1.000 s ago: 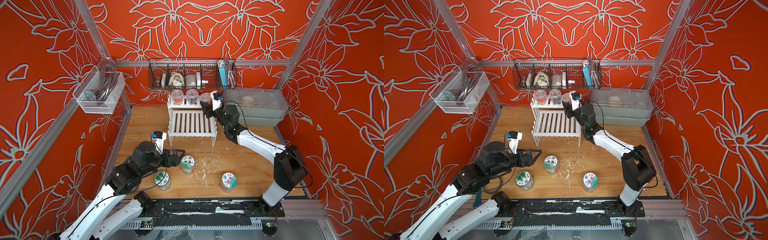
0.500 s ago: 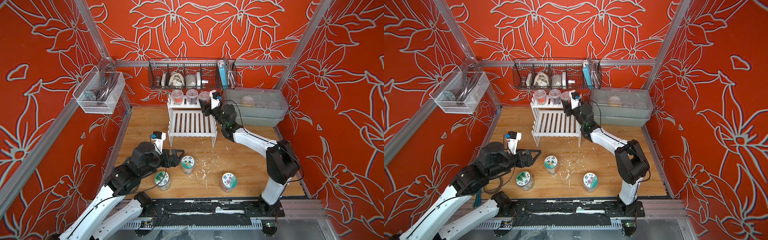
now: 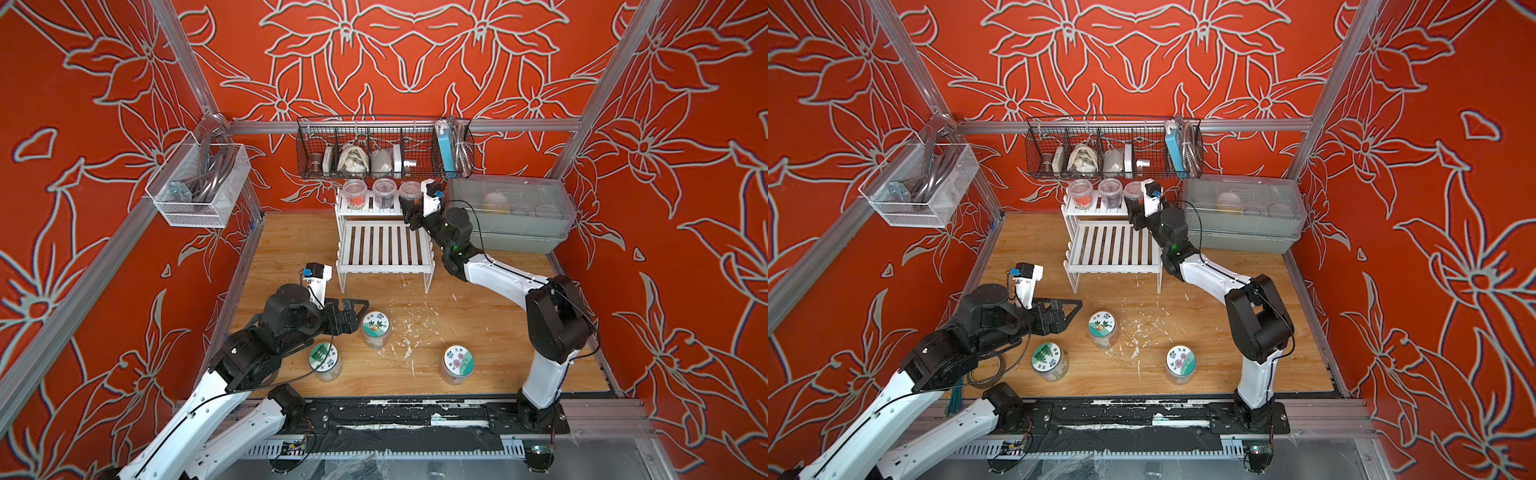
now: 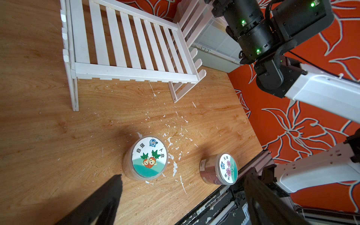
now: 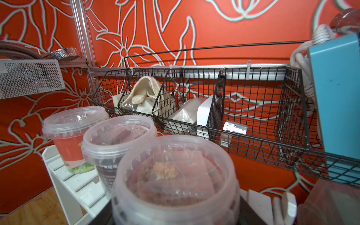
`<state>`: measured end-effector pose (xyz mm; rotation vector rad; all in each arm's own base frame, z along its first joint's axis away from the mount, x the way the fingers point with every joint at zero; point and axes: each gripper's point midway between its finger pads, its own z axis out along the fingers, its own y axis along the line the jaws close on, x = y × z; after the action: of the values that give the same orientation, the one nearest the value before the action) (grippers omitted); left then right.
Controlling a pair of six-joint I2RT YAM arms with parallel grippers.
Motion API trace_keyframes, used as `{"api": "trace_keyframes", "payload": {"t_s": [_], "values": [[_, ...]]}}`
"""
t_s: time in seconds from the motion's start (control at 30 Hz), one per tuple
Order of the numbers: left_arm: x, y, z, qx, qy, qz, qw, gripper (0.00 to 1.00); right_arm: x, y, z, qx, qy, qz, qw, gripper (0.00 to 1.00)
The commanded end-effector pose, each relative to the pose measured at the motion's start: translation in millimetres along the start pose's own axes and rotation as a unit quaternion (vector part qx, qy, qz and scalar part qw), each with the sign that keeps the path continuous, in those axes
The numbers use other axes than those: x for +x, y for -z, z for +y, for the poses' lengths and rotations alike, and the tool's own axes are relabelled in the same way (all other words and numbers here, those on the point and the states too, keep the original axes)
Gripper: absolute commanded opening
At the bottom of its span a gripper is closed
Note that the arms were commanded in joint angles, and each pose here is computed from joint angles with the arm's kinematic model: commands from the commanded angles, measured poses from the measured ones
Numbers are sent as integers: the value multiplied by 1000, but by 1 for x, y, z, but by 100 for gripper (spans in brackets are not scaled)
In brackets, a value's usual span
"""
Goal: Place the seed container on the shelf
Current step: Place the seed jar on the shelf.
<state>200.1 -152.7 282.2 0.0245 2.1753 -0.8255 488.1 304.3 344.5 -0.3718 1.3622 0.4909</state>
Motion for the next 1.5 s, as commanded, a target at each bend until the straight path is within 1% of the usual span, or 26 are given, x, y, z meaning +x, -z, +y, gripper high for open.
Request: {"api": "trace_keyframes", "payload": {"t_s": [0.0, 0.6, 0.87, 1.1, 1.47], "values": [[-2, 1, 5, -8, -5, -9, 1000, 97, -7, -7, -7, 3, -8, -18, 1000, 64], [-6, 0, 4, -8, -7, -16, 1000, 97, 0, -7, -9, 0, -6, -8, 1000, 76], [-7, 1, 3, -6, -6, -18, 1000, 97, 1, -5, -8, -2, -6, 0, 1000, 77], [-7, 1, 2, -4, -6, -18, 1000, 97, -3, -3, -8, 0, 0, 2, 1000, 82], [-7, 3, 2, -2, -6, -20, 1000, 97, -5, 4, -12, 12, 11, 9, 1000, 84]]}}
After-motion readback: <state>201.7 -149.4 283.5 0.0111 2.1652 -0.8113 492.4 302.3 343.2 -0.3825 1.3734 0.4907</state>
